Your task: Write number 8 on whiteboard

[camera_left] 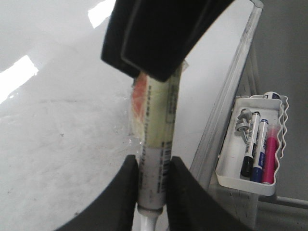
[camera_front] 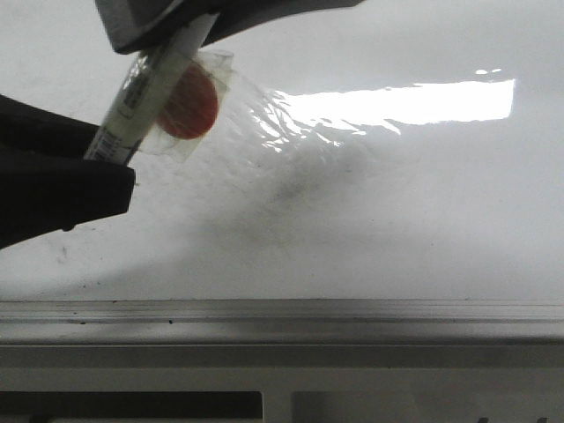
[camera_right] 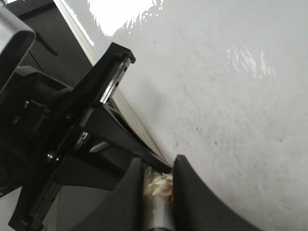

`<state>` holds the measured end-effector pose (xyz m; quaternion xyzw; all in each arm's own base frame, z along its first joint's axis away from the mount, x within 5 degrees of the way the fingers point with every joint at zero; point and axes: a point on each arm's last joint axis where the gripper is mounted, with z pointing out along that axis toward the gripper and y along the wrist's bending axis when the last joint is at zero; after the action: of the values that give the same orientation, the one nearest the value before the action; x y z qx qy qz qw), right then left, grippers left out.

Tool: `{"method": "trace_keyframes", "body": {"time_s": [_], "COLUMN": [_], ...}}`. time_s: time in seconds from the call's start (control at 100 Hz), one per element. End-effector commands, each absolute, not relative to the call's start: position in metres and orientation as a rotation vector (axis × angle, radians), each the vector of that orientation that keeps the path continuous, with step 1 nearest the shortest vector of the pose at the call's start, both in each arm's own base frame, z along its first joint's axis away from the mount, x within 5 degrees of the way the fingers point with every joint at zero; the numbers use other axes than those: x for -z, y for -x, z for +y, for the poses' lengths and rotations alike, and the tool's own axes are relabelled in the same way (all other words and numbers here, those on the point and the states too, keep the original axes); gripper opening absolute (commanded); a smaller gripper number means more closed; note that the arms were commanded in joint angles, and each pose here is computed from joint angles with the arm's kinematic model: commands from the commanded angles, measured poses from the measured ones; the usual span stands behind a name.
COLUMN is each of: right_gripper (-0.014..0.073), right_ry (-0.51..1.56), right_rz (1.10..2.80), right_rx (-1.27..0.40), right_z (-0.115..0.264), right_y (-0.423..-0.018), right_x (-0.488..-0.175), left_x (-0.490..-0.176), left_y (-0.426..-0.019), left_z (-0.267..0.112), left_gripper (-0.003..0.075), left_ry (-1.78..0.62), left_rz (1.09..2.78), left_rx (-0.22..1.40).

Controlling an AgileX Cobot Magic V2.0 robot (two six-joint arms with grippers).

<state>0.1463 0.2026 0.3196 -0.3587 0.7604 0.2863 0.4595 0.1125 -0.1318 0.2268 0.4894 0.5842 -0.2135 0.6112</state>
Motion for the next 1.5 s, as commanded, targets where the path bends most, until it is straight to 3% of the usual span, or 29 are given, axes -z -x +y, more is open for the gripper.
{"method": "trace_keyframes", "body": {"time_s": [0.0,0.1,0.4,0.53,0.81,1.07,1.31,1.49], "right_gripper": [-0.0071,-0.0071,-0.0071,-0.0058,-0.0058,-0.0058,-0.0043,-0.0043], "right_ry": [0.846,0.846,0.715,0.673,0.532,0.587,0.658,0.701], "right_rz": [1.776,1.776,1.847,1.853,1.814,1.984,1.977,2.085], "right_rx": [-0.701,-0.701,-0.745,-0.727,-0.654,-0.621,-0.548,-0.578], "right_z": [0.202,0.202,0.192,0.183,0.156,0.168,0.154,0.163], "right_y": [-0.15,-0.15,-0.16,-0.172,-0.203,-0.225,-0.21,-0.211], "right_x": [-0.338,-0.338,-0.34,-0.357,-0.401,-0.368,-0.376,-0.359], "left_x": [-0.244,-0.245,-0.262,-0.272,-0.278,-0.278,-0.278,-0.277], "left_y": [-0.115,-0.116,-0.11,-0.102,-0.092,-0.092,-0.092,-0.092], "left_z": [-0.136,-0.135,-0.117,-0.099,-0.088,-0.088,-0.088,-0.088], "left_gripper": [0.0199,0.0286,0.0284,0.0284,0.0284,0.0284,0.0284,0.0284], "left_ry": [-1.033,-1.011,-0.857,-0.73,-0.706,-0.708,-0.708,-0.708], "left_rz": [1.282,1.292,1.325,1.377,1.36,1.364,1.365,1.368], "left_rx": [0.557,0.563,0.539,0.53,0.507,0.506,0.506,0.505]}}
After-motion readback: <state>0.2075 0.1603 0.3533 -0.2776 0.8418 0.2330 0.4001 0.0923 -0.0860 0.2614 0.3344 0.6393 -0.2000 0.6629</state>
